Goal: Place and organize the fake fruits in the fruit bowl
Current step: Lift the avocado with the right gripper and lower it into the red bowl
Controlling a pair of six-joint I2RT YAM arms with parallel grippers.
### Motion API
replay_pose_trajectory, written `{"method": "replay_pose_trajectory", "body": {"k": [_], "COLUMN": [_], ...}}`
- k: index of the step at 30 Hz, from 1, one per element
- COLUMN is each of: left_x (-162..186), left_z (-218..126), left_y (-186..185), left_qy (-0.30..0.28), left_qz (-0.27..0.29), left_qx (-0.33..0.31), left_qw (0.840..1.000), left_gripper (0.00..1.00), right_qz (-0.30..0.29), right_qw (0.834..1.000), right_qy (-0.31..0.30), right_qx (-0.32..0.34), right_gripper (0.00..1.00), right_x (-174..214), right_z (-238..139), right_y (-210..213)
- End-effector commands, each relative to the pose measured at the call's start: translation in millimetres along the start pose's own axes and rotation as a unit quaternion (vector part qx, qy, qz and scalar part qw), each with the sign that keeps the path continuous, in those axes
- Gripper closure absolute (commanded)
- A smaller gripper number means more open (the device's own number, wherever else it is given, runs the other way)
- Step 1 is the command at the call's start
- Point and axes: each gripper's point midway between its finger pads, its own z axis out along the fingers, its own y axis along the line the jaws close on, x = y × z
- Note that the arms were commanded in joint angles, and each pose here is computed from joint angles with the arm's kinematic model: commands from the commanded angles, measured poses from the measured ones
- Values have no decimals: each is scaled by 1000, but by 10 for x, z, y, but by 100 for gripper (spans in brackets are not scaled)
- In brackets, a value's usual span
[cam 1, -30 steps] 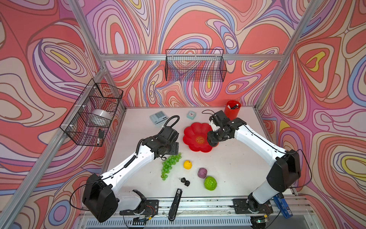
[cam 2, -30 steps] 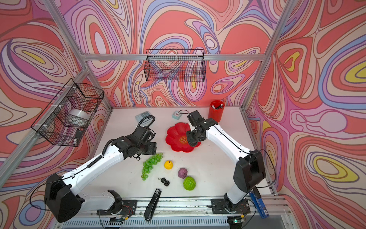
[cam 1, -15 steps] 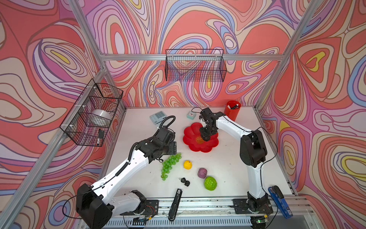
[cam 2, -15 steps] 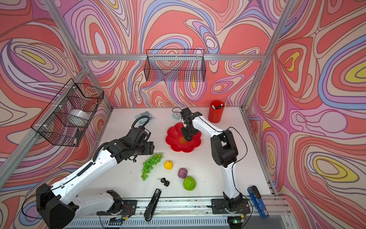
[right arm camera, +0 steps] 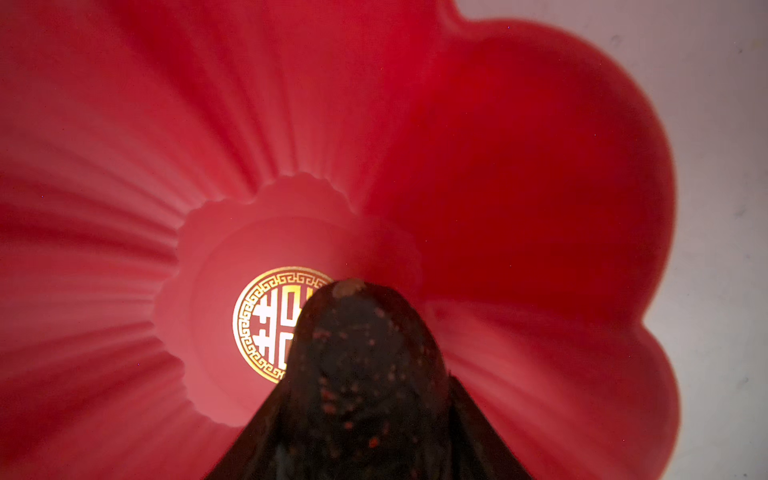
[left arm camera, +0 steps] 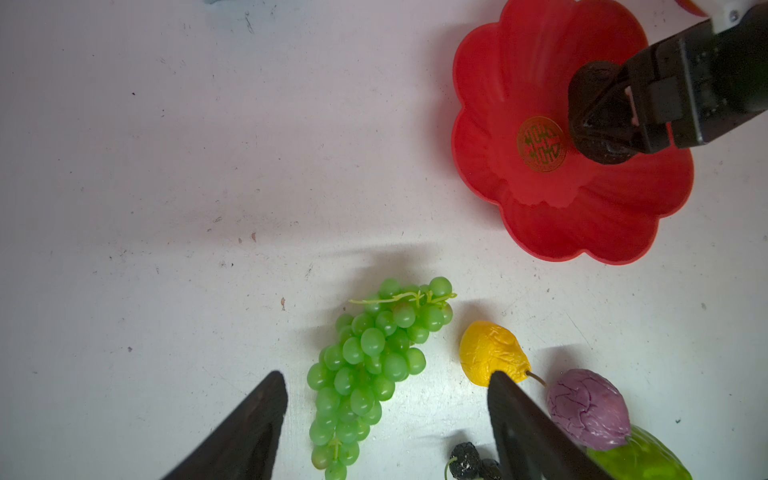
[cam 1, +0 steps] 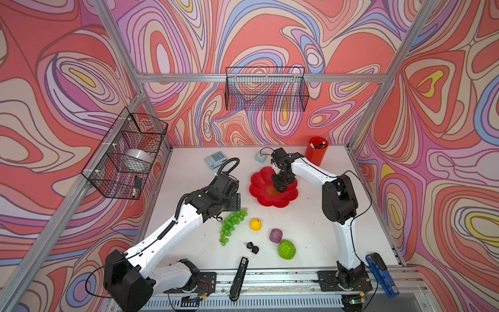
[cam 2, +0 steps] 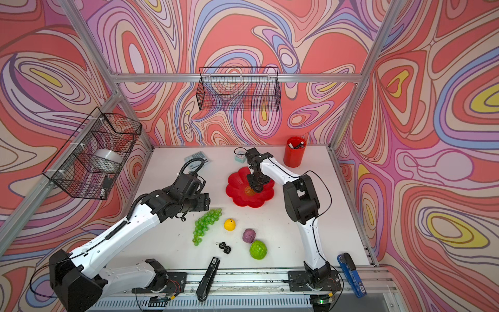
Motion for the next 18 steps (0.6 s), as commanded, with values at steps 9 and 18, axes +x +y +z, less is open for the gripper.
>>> {"method": "replay_pose_trajectory", "body": {"k": [9, 18], "left_x": [-23, -10], "left_z": [-25, -51], "left_y": [25, -48], "left_qy": [8, 20], "left_qz": [5, 18], "left_qx": [-9, 8], "left_qw": [1000, 1000], "left_gripper": [20, 16], "right_qz": [5, 4], "right_qw": [1000, 1000], "right_qy": [23, 24], "right_qx": [1, 7], "right_gripper": [55, 34], "right_x": [40, 51], "right_z": [266, 251], "right_y": [-16, -34]}}
